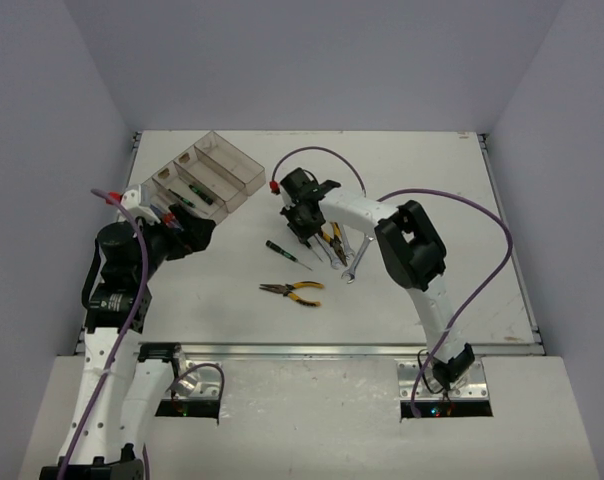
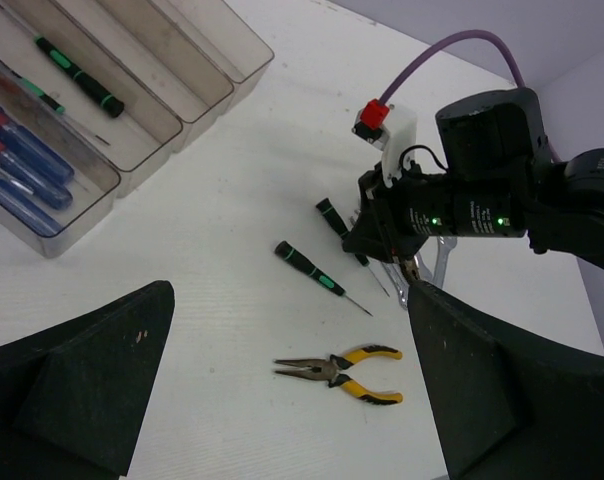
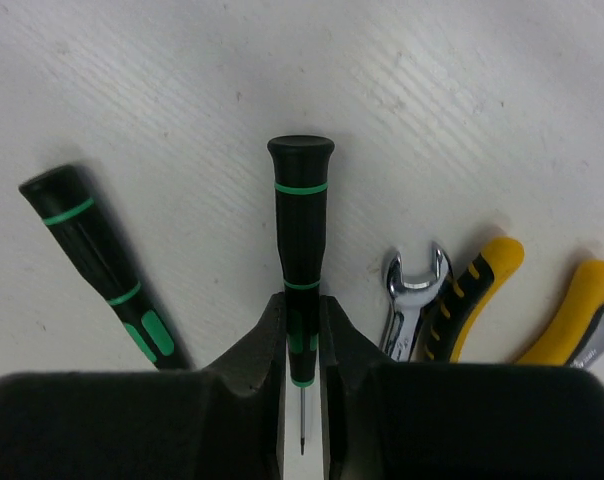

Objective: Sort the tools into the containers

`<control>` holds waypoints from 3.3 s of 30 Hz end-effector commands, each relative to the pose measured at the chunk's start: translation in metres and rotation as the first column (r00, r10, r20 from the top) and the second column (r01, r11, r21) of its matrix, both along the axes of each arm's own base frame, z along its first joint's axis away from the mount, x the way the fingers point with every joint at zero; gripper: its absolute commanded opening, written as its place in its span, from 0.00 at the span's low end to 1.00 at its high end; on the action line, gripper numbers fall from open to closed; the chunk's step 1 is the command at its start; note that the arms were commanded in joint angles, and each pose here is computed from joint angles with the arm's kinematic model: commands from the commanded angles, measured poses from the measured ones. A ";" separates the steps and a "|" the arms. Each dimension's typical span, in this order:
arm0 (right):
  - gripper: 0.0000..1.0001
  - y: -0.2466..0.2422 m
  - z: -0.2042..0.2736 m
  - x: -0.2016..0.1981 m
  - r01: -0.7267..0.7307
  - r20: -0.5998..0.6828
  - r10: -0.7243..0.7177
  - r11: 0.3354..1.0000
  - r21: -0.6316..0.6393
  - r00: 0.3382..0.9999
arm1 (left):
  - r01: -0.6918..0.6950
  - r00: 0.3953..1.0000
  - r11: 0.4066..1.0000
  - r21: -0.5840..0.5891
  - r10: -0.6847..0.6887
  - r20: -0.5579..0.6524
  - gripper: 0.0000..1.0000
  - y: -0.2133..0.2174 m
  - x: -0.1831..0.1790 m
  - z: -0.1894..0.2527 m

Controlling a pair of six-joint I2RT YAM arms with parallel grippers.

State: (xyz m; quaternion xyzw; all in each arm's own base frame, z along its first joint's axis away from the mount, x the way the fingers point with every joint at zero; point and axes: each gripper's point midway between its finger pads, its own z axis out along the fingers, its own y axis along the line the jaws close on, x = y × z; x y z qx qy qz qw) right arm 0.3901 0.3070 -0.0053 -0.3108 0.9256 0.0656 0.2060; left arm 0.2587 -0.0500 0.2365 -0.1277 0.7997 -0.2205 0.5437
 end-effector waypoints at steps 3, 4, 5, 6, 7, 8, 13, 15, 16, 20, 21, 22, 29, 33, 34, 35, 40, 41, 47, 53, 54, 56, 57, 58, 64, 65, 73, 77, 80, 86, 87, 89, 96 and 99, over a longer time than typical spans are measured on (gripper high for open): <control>0.00 0.010 0.118 -0.009 0.024 0.138 -0.059 0.970 0.242 0.989 | 0.304 0.949 0.939 -0.160 -0.285 0.134 1.00 -0.056 0.002 0.028; 0.00 0.013 0.133 -0.019 0.004 0.139 -0.048 0.952 0.305 0.989 | 0.384 0.920 0.897 -0.218 -0.350 0.179 1.00 -0.070 0.000 0.033; 0.00 0.017 0.149 -0.031 -0.023 0.138 -0.030 0.930 0.366 0.990 | 0.455 0.887 0.851 -0.263 -0.404 0.224 1.00 -0.081 -0.004 0.037; 0.00 0.021 0.164 -0.045 -0.062 0.138 0.003 0.902 0.426 0.990 | 0.508 0.856 0.808 -0.299 -0.437 0.275 1.00 -0.090 -0.008 0.043; 0.00 0.024 0.175 -0.057 -0.100 0.141 0.036 0.874 0.476 0.989 | 0.529 0.843 0.786 -0.319 -0.443 0.305 1.00 -0.093 -0.008 0.046; 0.00 0.033 0.180 -0.078 -0.163 0.127 0.112 0.820 0.549 0.986 | 0.550 0.826 0.764 -0.337 -0.438 0.354 1.00 -0.097 -0.009 0.053; 0.00 0.038 0.234 -0.141 -0.303 0.177 0.261 0.600 0.741 0.949 | 0.671 0.729 0.658 -0.342 -0.501 0.466 1.00 -0.138 -0.021 0.076; 0.00 0.036 0.251 -0.155 -0.330 0.200 0.284 0.549 0.768 0.938 | 0.677 0.718 0.653 -0.339 -0.486 0.498 0.98 -0.142 -0.020 0.085; 0.00 0.036 0.257 -0.162 -0.341 0.206 0.301 0.520 0.783 0.931 | 0.681 0.715 0.646 -0.345 -0.487 0.501 0.94 -0.145 -0.021 0.086; 0.00 0.032 0.280 -0.182 -0.378 0.242 0.335 0.442 0.813 0.911 | 0.683 0.717 0.632 -0.367 -0.482 0.504 0.80 -0.156 -0.019 0.088; 0.00 0.032 0.281 -0.185 -0.380 0.241 0.340 0.435 0.816 0.909 | 0.690 0.711 0.623 -0.369 -0.489 0.505 0.72 -0.160 -0.020 0.088; 0.00 0.033 0.283 -0.187 -0.384 0.244 0.345 0.430 0.817 0.906 | 0.692 0.710 0.620 -0.371 -0.490 0.505 0.65 -0.163 -0.020 0.089; 0.00 0.033 0.293 -0.188 -0.393 0.264 0.333 0.414 0.821 0.905 | 0.711 0.700 0.585 -0.391 -0.530 0.479 0.43 -0.184 -0.023 0.083; 0.00 0.038 0.292 -0.183 -0.390 0.263 0.330 0.417 0.821 0.906 | 0.732 0.676 0.567 -0.377 -0.539 0.503 0.19 -0.192 -0.026 0.094; 0.00 0.038 0.292 -0.181 -0.389 0.263 0.327 0.419 0.820 0.908 | 0.738 0.669 0.563 -0.372 -0.540 0.511 0.08 -0.193 -0.026 0.099; 0.00 0.039 0.291 -0.180 -0.387 0.262 0.324 0.423 0.819 0.909 | 0.741 0.666 0.560 -0.371 -0.541 0.513 0.02 -0.195 -0.026 0.101; 0.55 0.028 0.274 -0.156 -0.325 0.258 0.198 0.545 0.772 0.946 | 0.612 0.784 0.689 -0.388 -0.462 0.416 0.00 -0.186 0.008 0.099; 0.83 0.016 0.268 -0.150 -0.282 0.252 0.135 0.599 0.749 0.958 | 0.461 0.883 0.792 -0.399 -0.367 0.293 0.00 -0.171 0.032 0.076; 0.99 -0.071 0.231 -0.119 -0.003 0.341 -0.236 0.819 0.574 0.910 | -0.331 0.943 0.917 -0.224 0.327 -0.055 0.00 0.004 0.120 0.030; 0.99 -0.089 0.201 -0.124 0.017 0.355 -0.223 0.866 0.500 0.908 | -0.670 0.734 0.740 -0.055 0.650 -0.197 0.00 0.125 0.183 0.000; 0.99 -0.091 0.193 -0.126 0.020 0.348 -0.216 0.873 0.488 0.912 | -0.682 0.722 0.729 -0.054 0.660 -0.207 0.00 0.133 0.191 -0.003; 0.99 -0.094 0.181 -0.127 0.025 0.342 -0.205 0.886 0.462 0.917 | -0.715 0.675 0.699 0.008 0.694 -0.250 0.00 0.155 0.216 -0.024; 0.99 -0.095 0.178 -0.128 0.024 0.341 -0.198 0.891 0.454 0.919 | -0.723 0.664 0.691 0.025 0.704 -0.251 0.00 0.161 0.223 -0.023; 0.99 -0.096 0.175 -0.128 0.025 0.340 -0.196 0.894 0.447 0.920 | -0.721 0.657 0.691 0.051 0.704 -0.270 0.00 0.164 0.228 -0.034; 0.99 -0.099 0.167 -0.131 0.020 0.340 -0.181 0.903 0.428 0.923 | -0.684 0.657 0.722 0.098 0.670 -0.346 0.00 0.164 0.261 -0.084; 0.99 -0.099 0.163 -0.131 0.022 0.332 -0.177 0.906 0.423 0.926 | -0.673 0.666 0.734 0.091 0.655 -0.357 0.02 0.160 0.264 -0.088; 0.99 -0.077 0.146 -0.133 -0.027 0.251 -0.090 0.904 0.427 0.964 | -0.657 0.676 0.752 0.062 0.623 -0.393 0.74 0.150 0.259 -0.091; 0.99 -0.040 0.135 -0.140 -0.126 0.173 0.053 0.885 0.447 0.984 | -0.630 0.737 0.776 -0.032 0.584 -0.340 0.99 0.135 0.247 -0.042; 0.97 -0.016 0.113 -0.126 -0.180 0.166 0.130 0.923 0.341 0.978 | -0.543 0.820 0.832 -0.116 0.496 -0.286 1.00 0.106 0.217 0.001; 0.78 0.040 0.073 -0.104 -0.324 0.117 0.308 0.932 0.163 0.944 | -0.265 0.964 0.939 -0.221 0.265 -0.032 1.00 0.033 0.101 0.063; 0.74 0.045 0.067 -0.102 -0.335 0.102 0.322 0.930 0.151 0.941 | -0.240 0.970 0.947 -0.214 0.244 -0.012 1.00 0.029 0.084 0.060; 0.61 0.055 0.055 -0.101 -0.369 0.076 0.362 0.921 0.123 0.929 | -0.198 0.978 0.963 -0.185 0.208 0.033 1.00 0.023 0.050 0.055; 0.46 0.064 0.023 -0.107 -0.446 0.034 0.445 0.893 0.055 0.895 | -0.128 0.991 0.990 -0.059 0.131 0.037 1.00 0.018 0.005 0.032; 0.45 0.061 0.009 -0.107 -0.441 0.005 0.441 0.897 0.031 0.897 | -0.121 0.992 0.992 -0.027 0.122 0.016 1.00 0.019 0.001 0.017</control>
